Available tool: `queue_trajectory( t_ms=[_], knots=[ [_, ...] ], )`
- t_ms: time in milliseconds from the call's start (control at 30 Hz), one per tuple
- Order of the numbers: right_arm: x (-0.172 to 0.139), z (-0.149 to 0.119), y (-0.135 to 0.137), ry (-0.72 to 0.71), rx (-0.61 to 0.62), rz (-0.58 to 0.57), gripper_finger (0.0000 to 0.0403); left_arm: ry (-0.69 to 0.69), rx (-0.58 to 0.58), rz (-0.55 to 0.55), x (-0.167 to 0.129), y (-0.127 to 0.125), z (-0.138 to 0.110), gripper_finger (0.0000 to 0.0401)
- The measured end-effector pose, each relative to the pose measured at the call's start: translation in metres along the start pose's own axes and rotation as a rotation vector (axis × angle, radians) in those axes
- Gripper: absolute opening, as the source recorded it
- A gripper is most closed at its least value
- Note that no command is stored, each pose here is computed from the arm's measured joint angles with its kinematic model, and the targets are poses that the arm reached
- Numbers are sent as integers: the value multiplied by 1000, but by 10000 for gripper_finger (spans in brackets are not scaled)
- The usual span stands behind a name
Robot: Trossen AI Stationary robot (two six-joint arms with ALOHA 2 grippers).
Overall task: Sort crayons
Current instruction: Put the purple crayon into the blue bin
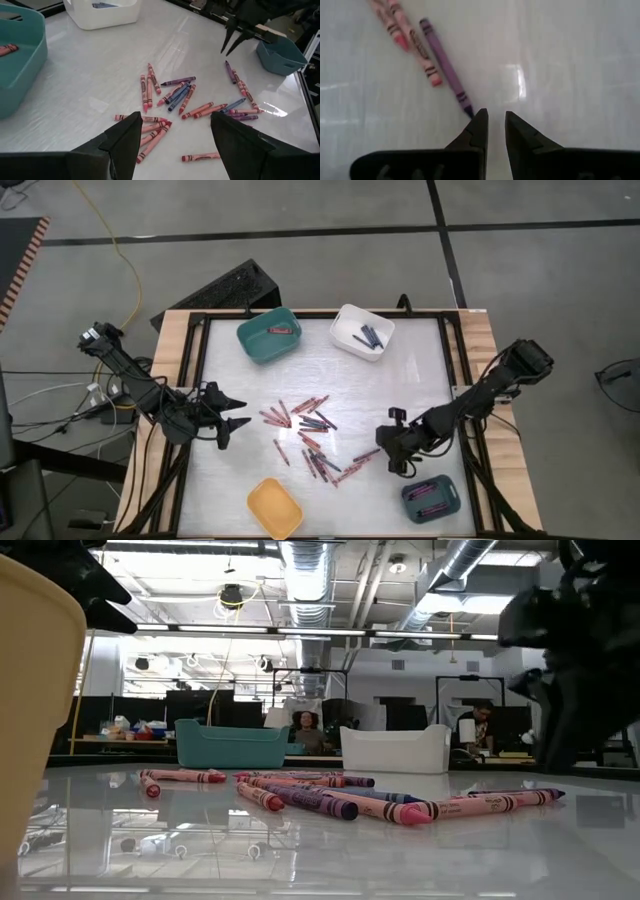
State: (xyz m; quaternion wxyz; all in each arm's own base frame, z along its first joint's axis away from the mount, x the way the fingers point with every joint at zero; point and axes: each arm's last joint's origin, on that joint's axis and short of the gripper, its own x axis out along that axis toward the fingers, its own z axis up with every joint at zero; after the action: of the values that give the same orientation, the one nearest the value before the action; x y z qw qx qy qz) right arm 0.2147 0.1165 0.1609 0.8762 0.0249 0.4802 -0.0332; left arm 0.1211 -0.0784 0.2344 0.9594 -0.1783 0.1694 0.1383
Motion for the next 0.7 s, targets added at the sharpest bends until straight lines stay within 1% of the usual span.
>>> queue_trajectory(
  t_ms=[100, 300, 500, 700],
  knots=[
    [3, 1, 3, 5, -22, 1, 62, -6, 0, 6, 0, 0, 0, 228],
    [0, 12, 11, -25, -83, 14, 62, -13, 0, 13, 0, 0, 0, 228],
    [-5, 24, 11, -67, -78, 27, 62, -10, 6, 16, 0, 1, 0, 228],
    [-4, 25, 13, -79, -76, 33, 62, -15, 5, 20, 0, 1, 0, 228]
  ],
)
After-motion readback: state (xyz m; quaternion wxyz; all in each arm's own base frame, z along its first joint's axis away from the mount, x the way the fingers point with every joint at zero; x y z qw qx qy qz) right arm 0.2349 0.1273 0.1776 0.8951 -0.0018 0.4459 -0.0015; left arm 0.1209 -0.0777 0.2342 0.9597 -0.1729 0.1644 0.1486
